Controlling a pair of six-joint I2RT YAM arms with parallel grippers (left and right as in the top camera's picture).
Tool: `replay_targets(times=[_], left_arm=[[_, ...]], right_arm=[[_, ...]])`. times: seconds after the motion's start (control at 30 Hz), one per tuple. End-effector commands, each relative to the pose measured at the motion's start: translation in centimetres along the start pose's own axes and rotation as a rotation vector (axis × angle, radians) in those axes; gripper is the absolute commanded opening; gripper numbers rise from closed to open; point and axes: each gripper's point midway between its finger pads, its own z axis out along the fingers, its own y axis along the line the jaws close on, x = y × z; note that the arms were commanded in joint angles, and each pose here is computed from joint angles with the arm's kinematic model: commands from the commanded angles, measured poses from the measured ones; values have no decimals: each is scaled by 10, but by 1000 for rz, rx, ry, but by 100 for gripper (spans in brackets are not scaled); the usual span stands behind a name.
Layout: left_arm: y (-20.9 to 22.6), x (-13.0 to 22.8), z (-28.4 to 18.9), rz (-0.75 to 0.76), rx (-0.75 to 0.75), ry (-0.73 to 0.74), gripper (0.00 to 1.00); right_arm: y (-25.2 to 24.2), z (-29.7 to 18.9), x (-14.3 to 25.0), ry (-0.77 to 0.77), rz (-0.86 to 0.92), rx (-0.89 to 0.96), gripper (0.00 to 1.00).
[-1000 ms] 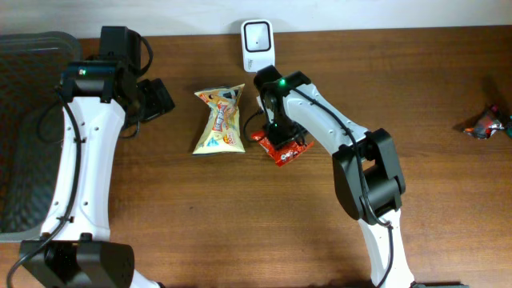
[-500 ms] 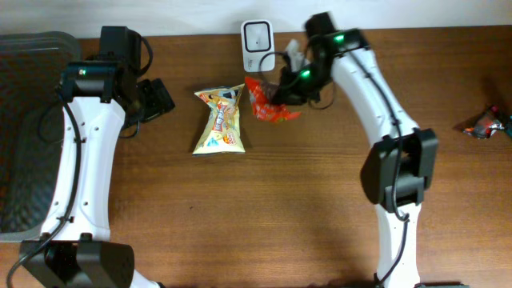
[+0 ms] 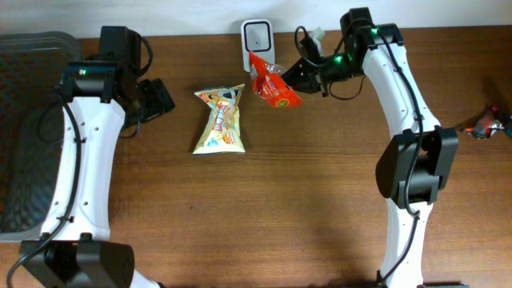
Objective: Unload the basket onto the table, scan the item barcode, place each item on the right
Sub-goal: 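Return the right gripper and grasp the red snack packet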
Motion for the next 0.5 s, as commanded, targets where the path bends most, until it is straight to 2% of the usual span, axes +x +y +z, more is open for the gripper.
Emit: replay_targets(times=[0.0,0.07,0.1,0.17,0.23,0.33,0.47], left_arm=[[1,-1,0,-12,-1,1,99],[1,-1,0,-12,-1,1,99],[1,-1,0,-12,-1,1,99],[1,-1,0,-12,-1,1,99],[1,-1,0,-12,-1,1,99],[1,-1,0,-12,-1,1,99],[1,-1,0,-12,-1,1,99]], right_arm=[[15,0,3,11,-24,-56,4],[12,0,0,2,-39,-40,4],[1,0,-4,-17,-34,24,4],[-44,-7,-17,-97,39,294,4],[-100,-26,-21,-175,66,687,4],[-126,-20,-10,-150,38,956,4],[-154,0,-3,-96,-13,1151,4]])
